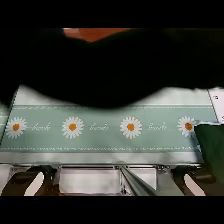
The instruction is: Fold the shirts.
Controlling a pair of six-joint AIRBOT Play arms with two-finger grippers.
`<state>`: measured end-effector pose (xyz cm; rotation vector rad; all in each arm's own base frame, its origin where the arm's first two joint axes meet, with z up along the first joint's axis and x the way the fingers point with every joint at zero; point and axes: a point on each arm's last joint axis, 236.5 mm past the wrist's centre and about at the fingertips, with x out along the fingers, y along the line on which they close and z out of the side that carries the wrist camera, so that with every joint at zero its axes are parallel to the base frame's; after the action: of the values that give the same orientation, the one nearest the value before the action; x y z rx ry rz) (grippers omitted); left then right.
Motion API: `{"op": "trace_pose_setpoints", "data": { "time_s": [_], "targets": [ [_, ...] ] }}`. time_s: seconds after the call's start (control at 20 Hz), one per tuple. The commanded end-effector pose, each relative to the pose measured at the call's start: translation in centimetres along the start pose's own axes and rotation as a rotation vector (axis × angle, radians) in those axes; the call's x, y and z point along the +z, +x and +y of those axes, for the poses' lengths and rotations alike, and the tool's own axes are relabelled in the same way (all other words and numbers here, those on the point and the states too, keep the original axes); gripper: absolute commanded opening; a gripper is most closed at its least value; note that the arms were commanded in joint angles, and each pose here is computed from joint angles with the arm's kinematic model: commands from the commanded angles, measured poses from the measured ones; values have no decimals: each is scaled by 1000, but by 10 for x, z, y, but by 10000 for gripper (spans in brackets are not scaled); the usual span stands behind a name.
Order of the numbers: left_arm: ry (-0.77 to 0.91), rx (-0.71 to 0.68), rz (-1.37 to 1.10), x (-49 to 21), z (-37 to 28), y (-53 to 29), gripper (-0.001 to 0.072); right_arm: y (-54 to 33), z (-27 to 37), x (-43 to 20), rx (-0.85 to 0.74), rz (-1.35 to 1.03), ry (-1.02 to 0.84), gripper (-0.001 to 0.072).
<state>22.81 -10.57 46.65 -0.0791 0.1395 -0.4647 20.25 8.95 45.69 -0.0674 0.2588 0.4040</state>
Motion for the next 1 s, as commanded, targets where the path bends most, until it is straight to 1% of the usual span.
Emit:
{"op": "trace_pose_setpoints", "data": {
  "time_s": [0.0,0.1,0.2,0.4,0.5,0.65,0.8,0.85,0.95],
  "targets": [
    [-33,17,163,-60,-6,-21,16,-19,-2,-35,-47,81,37,24],
    [-118,20,272,-114,1,-12,16,-6,-11,-56,-66,144,74,24],
    [-252,26,407,-180,9,1,16,18,-14,-77,-50,206,123,24],
    [-507,-21,739,-344,11,24,16,99,-19,-129,30,321,211,24],
    [-617,-6,776,-403,18,39,16,149,-29,-153,60,380,234,24],
    [-766,65,663,-444,41,73,16,230,-33,-187,149,467,316,24],
    [-826,147,600,-458,72,102,16,301,-51,-233,149,542,408,24],
    [-844,149,608,-463,76,110,16,318,-54,-250,160,573,408,24],
    [-846,93,677,-475,70,122,16,347,-45,-279,224,628,471,25]
  ]
}}
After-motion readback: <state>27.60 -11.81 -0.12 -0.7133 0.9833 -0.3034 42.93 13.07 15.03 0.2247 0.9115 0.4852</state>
